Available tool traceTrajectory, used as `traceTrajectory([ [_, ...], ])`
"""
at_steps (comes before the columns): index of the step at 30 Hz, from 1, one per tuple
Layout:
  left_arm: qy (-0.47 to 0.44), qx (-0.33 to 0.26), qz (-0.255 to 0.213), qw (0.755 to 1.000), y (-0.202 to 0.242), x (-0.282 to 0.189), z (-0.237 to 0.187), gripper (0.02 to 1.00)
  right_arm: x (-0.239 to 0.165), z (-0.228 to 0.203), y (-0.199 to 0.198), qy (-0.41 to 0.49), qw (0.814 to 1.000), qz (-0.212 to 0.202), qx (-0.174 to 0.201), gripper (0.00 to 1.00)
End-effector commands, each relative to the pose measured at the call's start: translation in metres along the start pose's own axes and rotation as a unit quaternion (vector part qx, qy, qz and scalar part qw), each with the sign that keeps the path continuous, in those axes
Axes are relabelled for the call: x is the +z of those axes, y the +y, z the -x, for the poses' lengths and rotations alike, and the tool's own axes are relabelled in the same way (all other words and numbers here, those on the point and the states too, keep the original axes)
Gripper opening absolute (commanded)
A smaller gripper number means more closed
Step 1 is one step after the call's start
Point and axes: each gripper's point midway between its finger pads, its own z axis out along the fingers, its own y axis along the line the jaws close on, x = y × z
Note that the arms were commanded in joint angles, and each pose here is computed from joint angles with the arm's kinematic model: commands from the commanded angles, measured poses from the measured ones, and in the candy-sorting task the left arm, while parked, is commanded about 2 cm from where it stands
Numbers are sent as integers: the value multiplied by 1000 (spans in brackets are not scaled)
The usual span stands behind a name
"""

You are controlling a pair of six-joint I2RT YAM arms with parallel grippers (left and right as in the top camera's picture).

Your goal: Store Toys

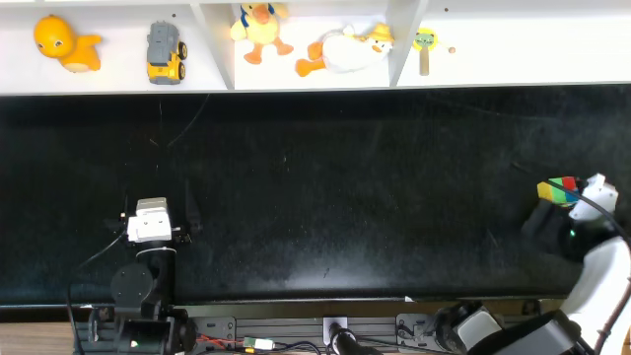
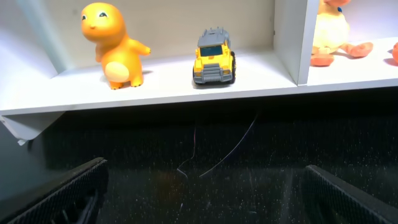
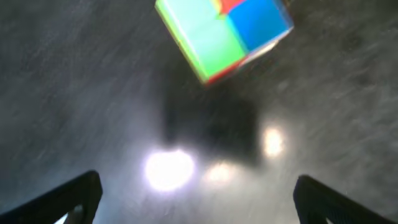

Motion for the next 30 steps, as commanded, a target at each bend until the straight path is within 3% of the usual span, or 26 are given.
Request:
traceTrajectory([
  [1, -5, 7, -5, 1000, -2, -1, 2, 998, -44, 36, -11, -89, 992, 23, -80, 1000],
  [7, -5, 7, -5, 1000, -2, -1, 2, 998, -80, 41, -42, -98, 985, -29, -135, 982],
  [10, -5, 7, -5, 1000, -2, -1, 2, 998, -85, 42, -45, -92, 978, -43, -182, 987],
  [21, -5, 7, -5, 1000, -2, -1, 2, 998, -81, 51, -55, -95, 949, -64, -294, 998],
  [30, -5, 7, -5, 1000, -2, -1, 2, 998, -65, 54, -72, -93, 949, -60, -296, 996],
])
